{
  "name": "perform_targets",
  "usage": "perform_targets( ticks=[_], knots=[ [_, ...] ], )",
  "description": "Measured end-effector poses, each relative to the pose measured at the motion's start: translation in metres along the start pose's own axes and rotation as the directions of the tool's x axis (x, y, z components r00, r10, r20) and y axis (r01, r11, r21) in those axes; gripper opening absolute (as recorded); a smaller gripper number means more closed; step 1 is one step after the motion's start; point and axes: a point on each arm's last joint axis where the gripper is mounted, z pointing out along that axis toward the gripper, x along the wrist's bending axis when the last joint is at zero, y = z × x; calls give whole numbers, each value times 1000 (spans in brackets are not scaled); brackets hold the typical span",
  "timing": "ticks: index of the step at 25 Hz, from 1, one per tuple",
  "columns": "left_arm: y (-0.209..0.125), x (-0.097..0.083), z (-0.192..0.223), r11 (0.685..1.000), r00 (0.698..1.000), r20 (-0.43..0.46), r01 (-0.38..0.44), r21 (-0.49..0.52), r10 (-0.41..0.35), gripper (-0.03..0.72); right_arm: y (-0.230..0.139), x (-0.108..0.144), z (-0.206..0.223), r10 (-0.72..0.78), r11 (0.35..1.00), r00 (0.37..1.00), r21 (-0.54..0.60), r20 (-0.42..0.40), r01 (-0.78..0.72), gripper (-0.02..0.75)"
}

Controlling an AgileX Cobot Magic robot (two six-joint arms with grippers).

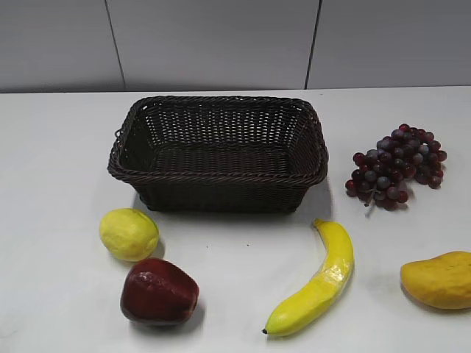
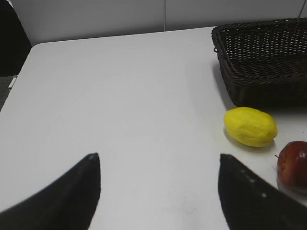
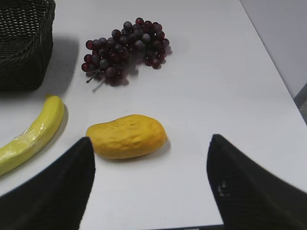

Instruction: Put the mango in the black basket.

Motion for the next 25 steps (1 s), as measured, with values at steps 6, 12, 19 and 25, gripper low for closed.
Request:
perform_targets(
  ticks=[6, 12, 19, 25],
  knots=[
    [0, 0, 0, 1000, 1000, 0, 0, 0, 0, 580, 0, 0, 0, 0, 1000, 1000, 0, 0, 0, 554],
    [0, 0, 0, 1000, 1000, 0, 0, 0, 0, 580, 7, 0, 14, 2, 995, 1000, 97, 1, -2, 554],
    [0, 0, 0, 1000, 1000, 0, 0, 0, 0, 579, 29, -1, 55, -39, 946, 999, 322, -11, 40, 554],
    [0, 0, 0, 1000, 1000, 0, 0, 0, 0, 579, 37, 2, 93, -157, 851, 978, 484, -134, 203, 554]
  ],
)
